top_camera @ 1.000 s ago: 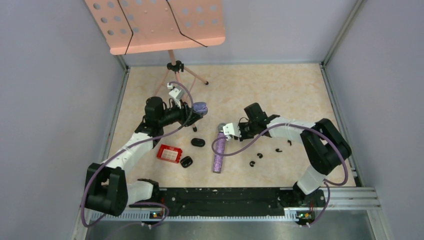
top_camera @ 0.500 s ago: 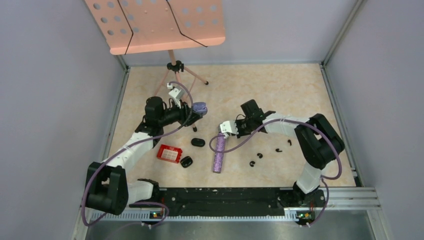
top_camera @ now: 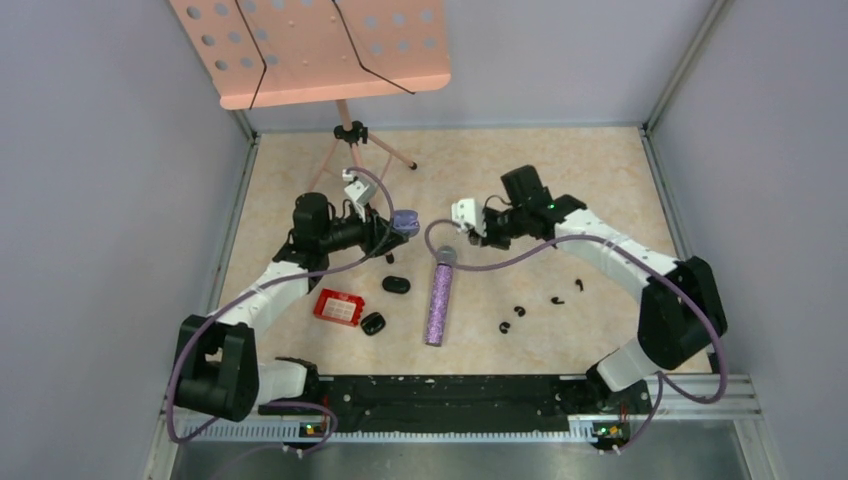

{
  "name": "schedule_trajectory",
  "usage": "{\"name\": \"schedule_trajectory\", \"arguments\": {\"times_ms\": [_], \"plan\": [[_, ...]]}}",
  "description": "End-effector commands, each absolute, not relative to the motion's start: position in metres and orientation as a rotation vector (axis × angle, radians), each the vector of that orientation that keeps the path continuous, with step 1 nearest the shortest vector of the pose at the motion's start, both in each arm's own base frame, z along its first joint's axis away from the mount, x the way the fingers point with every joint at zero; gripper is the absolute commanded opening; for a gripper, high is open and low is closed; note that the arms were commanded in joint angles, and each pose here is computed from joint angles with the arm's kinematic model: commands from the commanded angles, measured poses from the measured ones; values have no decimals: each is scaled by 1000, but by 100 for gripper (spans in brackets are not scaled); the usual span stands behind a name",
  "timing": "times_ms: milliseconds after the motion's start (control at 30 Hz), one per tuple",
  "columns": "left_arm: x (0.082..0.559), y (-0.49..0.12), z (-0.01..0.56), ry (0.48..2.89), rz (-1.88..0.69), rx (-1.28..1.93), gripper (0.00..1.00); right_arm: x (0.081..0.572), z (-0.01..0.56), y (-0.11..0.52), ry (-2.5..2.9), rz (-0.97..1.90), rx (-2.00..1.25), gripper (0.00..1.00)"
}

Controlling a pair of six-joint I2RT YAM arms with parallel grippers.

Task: Insert the wireless bluetooth earbuds into the charging case
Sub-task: Pick up the earbud from the center of the board, then place the earbud in the charging case.

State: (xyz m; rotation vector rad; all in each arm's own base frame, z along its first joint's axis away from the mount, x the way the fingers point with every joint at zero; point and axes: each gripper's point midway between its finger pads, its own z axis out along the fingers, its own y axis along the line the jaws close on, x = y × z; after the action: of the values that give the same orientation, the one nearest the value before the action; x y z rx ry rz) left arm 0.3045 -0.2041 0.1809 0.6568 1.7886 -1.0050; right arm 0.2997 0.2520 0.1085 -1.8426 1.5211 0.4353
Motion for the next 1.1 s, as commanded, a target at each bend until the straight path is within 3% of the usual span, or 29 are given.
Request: {"name": "schedule_trajectory", "arguments": {"times_ms": [0, 200, 500, 1067], "plan": [[300, -217, 207, 1572, -1038, 872, 0, 280, 207, 270, 1520, 763, -1608, 0], [293, -233, 215, 1423, -1096, 1057, 0, 257, 260, 289, 1587, 1164, -1466, 0], [273, -250, 209, 1243, -1119, 1271, 0, 232, 289, 306, 1614, 1539, -1363, 0], [239, -275, 241, 1145, -1203, 1353, 0, 205, 295, 334, 1537, 1614, -1411, 0]]}}
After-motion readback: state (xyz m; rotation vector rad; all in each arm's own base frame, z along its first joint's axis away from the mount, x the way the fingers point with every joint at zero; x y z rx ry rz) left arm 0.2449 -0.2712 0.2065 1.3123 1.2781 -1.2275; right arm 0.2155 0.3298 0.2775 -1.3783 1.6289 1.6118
